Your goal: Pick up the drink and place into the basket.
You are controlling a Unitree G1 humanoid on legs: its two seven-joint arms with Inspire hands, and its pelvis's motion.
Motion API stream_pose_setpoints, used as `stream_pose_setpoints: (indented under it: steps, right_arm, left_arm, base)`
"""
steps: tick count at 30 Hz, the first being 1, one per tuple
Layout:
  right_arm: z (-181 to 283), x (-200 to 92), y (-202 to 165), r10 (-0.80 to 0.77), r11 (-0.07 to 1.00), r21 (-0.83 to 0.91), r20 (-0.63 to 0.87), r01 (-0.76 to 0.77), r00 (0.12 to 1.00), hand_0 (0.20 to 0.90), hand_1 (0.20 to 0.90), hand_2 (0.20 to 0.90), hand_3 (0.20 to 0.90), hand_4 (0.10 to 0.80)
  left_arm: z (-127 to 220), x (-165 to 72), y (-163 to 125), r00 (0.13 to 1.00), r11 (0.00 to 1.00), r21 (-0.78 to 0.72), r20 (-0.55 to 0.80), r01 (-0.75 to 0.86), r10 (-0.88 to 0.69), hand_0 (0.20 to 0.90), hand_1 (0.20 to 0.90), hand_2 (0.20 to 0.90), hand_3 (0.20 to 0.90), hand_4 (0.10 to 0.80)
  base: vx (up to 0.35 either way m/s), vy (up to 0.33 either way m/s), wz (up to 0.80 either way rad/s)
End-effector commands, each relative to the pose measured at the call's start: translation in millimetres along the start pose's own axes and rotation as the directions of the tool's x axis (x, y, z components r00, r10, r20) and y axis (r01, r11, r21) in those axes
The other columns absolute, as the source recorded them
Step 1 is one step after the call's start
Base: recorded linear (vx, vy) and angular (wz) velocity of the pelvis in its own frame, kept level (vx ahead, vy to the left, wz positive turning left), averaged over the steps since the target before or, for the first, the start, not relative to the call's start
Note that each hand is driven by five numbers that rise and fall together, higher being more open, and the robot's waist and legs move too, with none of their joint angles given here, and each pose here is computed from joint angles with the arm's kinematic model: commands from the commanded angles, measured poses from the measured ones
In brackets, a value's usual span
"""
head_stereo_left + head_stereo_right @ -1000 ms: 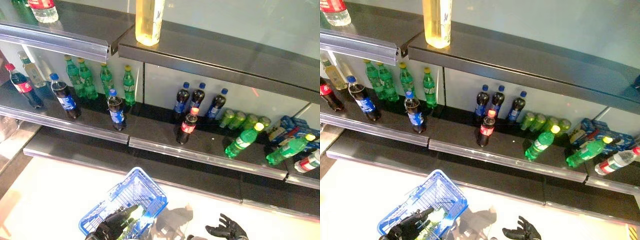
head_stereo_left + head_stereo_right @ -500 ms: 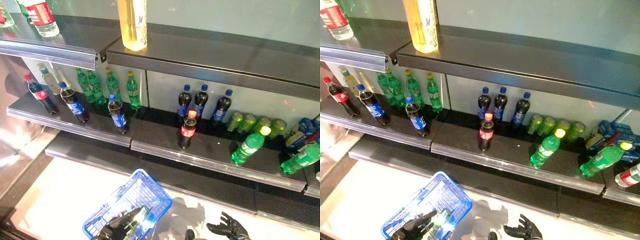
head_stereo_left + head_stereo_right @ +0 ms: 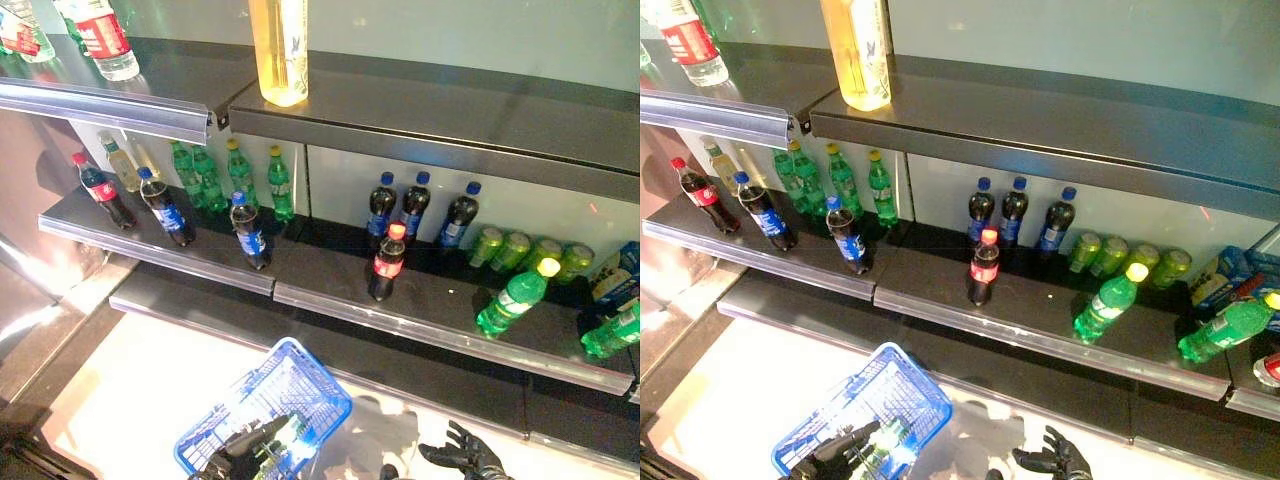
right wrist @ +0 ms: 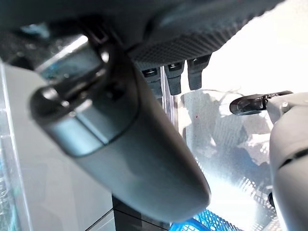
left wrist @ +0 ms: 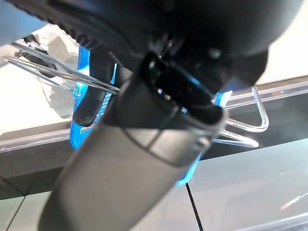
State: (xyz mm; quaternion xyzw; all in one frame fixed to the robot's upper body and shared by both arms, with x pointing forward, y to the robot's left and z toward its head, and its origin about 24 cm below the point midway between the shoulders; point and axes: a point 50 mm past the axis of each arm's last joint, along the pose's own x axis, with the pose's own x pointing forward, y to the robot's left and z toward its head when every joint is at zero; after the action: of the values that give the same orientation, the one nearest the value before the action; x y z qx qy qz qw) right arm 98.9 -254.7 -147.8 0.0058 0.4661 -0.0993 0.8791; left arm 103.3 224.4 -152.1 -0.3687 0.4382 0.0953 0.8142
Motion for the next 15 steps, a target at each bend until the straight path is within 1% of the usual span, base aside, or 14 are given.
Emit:
stream_pose_setpoints:
  steps: [1, 2, 4, 5, 7, 8, 9, 11, 15]
  right_arm:
    - [22.3, 2.9, -14.2, -0.024, 0.999, -0.025, 0.083, 0.027, 0.996, 0.900, 0.900, 0.900, 0.900, 0.800]
    - [25.1, 3.7, -13.0, -0.022, 0.999, -0.025, 0.091, 0.024, 0.996, 0.900, 0.900, 0.900, 0.900, 0.800]
    - [41.3, 7.8, -11.0, -0.020, 0.999, -0.022, 0.136, 0.023, 0.990, 0.900, 0.900, 0.900, 0.900, 0.800]
    - [41.5, 7.8, -11.0, -0.020, 0.999, -0.022, 0.137, 0.023, 0.990, 0.900, 0.900, 0.900, 0.900, 0.800]
    - [67.9, 13.7, -6.6, -0.009, 0.999, -0.039, 0.200, 0.017, 0.980, 0.900, 0.900, 0.900, 0.900, 0.800]
    - [70.9, 14.2, -5.9, -0.006, 0.999, -0.041, 0.209, 0.015, 0.978, 0.900, 0.900, 0.900, 0.900, 0.800]
    - [80.5, 15.7, -3.1, -0.003, 0.999, -0.049, 0.236, 0.015, 0.972, 0.900, 0.900, 0.900, 0.900, 0.800]
    - [95.1, 17.1, 0.4, 0.002, 0.999, -0.047, 0.284, 0.012, 0.959, 0.900, 0.900, 0.900, 0.900, 0.800]
    - [118.2, 16.4, 3.5, 0.023, 0.998, -0.070, 0.371, 0.004, 0.928, 0.900, 0.900, 0.900, 0.900, 0.800]
  left_arm:
    - [42.1, 6.5, -20.9, 0.979, 0.989, 0.029, 0.140, 0.148, -0.151, 0.300, 0.300, 0.300, 0.200, 0.100]
    - [44.9, 7.5, -23.8, 0.976, 0.987, 0.032, 0.150, 0.157, -0.160, 0.300, 0.300, 0.300, 0.200, 0.100]
    - [57.0, 13.7, -39.9, 0.962, 0.980, 0.043, 0.186, 0.196, -0.201, 0.300, 0.300, 0.300, 0.200, 0.100]
    - [57.1, 13.7, -40.0, 0.962, 0.980, 0.043, 0.187, 0.196, -0.201, 0.300, 0.300, 0.300, 0.200, 0.100]
    - [73.7, 22.5, -67.3, 0.934, 0.963, 0.065, 0.234, 0.263, -0.270, 0.300, 0.300, 0.300, 0.200, 0.100]
    - [75.7, 23.1, -70.8, 0.928, 0.959, 0.070, 0.242, 0.273, -0.282, 0.300, 0.300, 0.300, 0.200, 0.100]
    - [81.9, 25.6, -82.9, 0.915, 0.950, 0.090, 0.254, 0.301, -0.314, 0.300, 0.300, 0.300, 0.200, 0.100]
    - [89.1, 28.0, -95.5, 0.898, 0.936, 0.121, 0.262, 0.332, -0.353, 0.300, 0.300, 0.300, 0.200, 0.100]
    - [95.6, 30.4, -108.7, 0.882, 0.920, 0.146, 0.267, 0.362, -0.389, 0.300, 0.300, 0.300, 0.200, 0.100]
  base:
    - [0.000, 0.000, 0.00]
    - [-0.075, -0.005, 0.00]
    - [-0.186, -0.006, -0.02]
    - [-0.249, 0.011, -0.03]
    - [-0.323, 0.014, 0.07]
    - [-0.329, -0.010, 0.25]
    - [-0.249, -0.024, 0.36]
    - [-0.244, -0.027, 0.40]
    - [-0.182, -0.013, 0.26]
